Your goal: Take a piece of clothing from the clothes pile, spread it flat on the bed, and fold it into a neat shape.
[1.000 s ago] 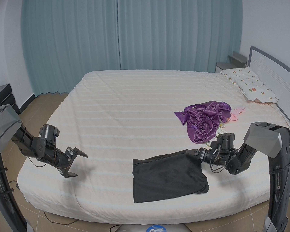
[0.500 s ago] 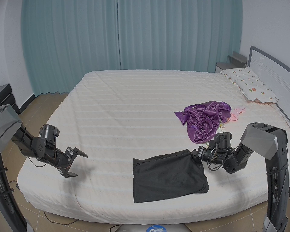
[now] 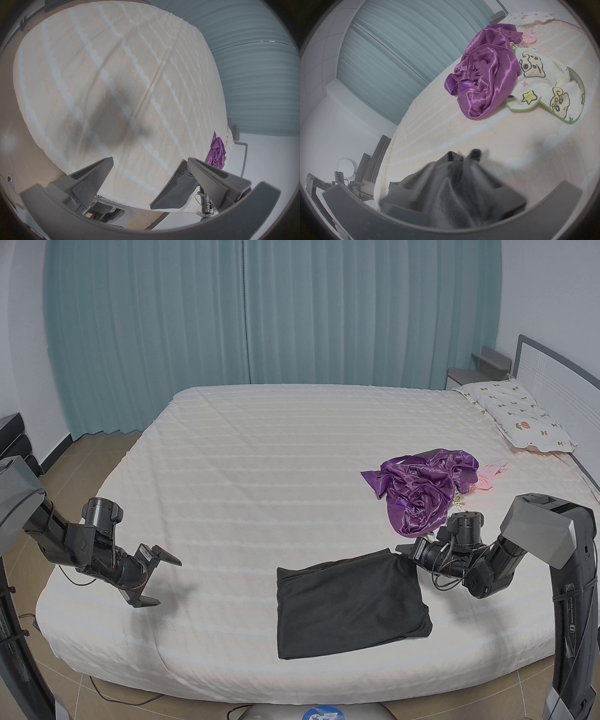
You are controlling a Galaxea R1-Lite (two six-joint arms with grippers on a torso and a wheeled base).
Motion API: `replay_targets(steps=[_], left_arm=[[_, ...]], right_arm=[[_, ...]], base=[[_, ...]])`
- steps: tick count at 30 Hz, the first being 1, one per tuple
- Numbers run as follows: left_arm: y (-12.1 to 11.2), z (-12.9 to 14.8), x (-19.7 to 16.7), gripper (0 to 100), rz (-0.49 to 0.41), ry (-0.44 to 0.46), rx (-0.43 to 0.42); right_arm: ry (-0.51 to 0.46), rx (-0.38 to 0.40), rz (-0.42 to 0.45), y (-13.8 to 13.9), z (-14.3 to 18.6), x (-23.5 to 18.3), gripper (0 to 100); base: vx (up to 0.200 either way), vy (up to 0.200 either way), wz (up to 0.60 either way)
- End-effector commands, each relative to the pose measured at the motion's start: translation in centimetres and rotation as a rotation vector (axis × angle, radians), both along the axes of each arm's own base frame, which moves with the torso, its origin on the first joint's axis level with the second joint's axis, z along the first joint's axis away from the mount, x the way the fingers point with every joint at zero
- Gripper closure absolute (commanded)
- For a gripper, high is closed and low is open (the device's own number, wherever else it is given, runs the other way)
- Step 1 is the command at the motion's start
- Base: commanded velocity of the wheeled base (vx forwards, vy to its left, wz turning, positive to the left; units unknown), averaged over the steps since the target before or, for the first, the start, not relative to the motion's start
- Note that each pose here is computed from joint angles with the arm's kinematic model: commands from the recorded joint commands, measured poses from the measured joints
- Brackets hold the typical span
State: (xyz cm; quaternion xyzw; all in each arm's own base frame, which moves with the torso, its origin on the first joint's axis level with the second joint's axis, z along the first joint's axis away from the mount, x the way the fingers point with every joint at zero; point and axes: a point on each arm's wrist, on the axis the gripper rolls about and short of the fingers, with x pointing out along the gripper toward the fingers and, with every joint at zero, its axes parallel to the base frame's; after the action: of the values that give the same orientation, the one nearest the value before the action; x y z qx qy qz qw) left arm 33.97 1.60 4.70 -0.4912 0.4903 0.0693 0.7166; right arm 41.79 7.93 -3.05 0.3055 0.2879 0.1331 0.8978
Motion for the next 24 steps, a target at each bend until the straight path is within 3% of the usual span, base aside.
replay_targets(steps=[1, 5, 11, 18, 24], left_arm=[[0.0, 0.0, 0.0, 0, 0.001, 0.001, 0.000], [0.0, 0.0, 0.0, 0, 0.001, 0.001, 0.000], [0.0, 0.0, 0.0, 0, 0.001, 0.001, 0.000], [0.0, 0.0, 0.0, 0, 0.000, 0.001, 0.002], [0.0, -0.1, -0.1, 0, 0.000, 0.004, 0.004]], right_arm=[[-0.001, -0.008, -0.002, -0.4, -0.2, -0.4, 0], [-0.011, -0.083, 0.044, -1.6, -0.3, -1.7, 0], [0.000, -0.175, 0.188, -2.8, -1.0, -4.0, 0], [0.015, -0.160, 0.310, -1.2, -1.9, -4.8, 0], [0.020, -0.157, 0.349, 0.1, -2.8, -4.4, 0]], base=[[0.000, 0.000, 0.00], [0.000, 0.000, 0.00], [0.000, 0.000, 0.00], [0.000, 0.000, 0.00], [0.000, 0.000, 0.00]])
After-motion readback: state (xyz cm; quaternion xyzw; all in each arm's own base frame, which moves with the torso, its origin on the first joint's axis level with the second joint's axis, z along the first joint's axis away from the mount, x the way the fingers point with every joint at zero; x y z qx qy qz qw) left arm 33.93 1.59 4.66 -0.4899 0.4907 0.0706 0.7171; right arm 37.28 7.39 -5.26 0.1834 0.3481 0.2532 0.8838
